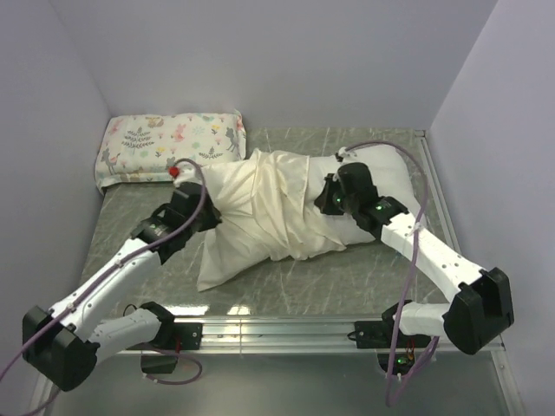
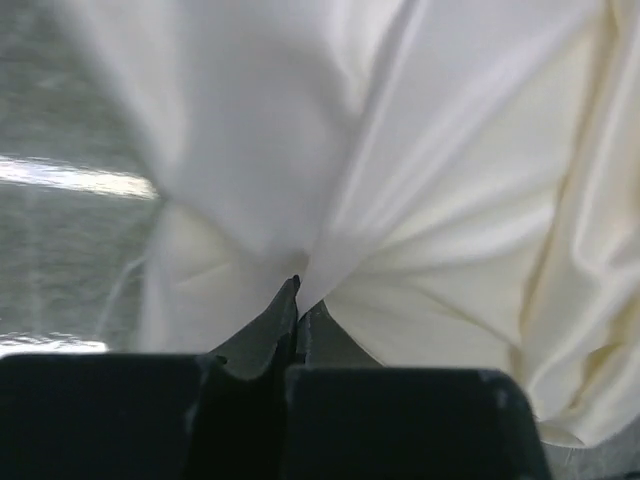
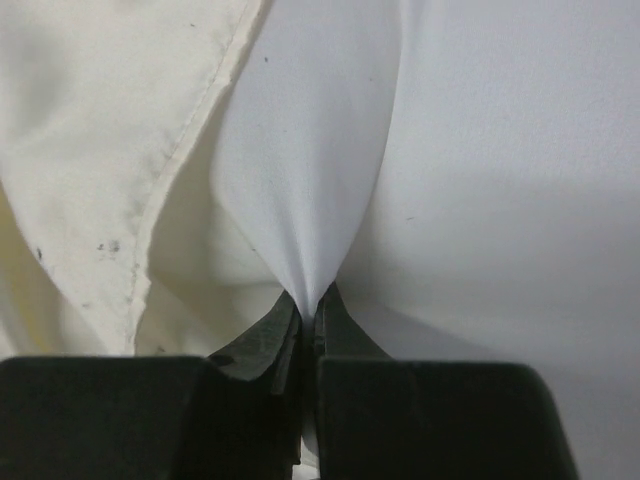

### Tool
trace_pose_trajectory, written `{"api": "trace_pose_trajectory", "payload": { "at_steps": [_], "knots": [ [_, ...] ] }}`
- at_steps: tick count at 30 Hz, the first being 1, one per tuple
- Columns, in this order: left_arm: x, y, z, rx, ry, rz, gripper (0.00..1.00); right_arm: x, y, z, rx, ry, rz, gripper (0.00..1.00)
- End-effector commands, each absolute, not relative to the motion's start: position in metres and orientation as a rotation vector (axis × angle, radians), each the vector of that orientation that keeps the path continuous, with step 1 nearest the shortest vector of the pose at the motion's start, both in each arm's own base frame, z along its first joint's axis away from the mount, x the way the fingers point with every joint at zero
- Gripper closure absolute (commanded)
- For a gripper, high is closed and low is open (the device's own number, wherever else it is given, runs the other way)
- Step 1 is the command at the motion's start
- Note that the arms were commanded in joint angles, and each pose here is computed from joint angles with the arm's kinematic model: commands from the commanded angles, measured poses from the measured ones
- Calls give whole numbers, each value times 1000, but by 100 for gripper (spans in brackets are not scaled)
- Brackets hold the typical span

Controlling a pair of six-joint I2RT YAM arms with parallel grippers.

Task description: Remove the pillowcase from the pillow

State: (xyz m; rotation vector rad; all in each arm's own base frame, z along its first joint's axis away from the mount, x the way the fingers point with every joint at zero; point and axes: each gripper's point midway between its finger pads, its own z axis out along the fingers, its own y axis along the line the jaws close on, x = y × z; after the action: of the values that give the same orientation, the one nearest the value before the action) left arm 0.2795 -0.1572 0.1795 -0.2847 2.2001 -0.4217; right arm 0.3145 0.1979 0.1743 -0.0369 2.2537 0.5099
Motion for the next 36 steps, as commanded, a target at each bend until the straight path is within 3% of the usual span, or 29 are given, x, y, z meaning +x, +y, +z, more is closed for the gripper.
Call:
{"api": "trace_pose_trajectory", "payload": {
  "at_steps": [1,12,23,36],
  "knots": [
    [288,-89,205,-413,2119,-248,99,335,129,215,144,2151,342,100],
    [291,40,213,-851,1925,-212,99,342,52,242,366,2054,344,100],
    [304,79,229,-926,1870,-265,99,331,36,265,426,1978,392,100],
    [309,113,267,-1054,1707,-369,99,326,44,338,416,1830,533,100]
  ]
}}
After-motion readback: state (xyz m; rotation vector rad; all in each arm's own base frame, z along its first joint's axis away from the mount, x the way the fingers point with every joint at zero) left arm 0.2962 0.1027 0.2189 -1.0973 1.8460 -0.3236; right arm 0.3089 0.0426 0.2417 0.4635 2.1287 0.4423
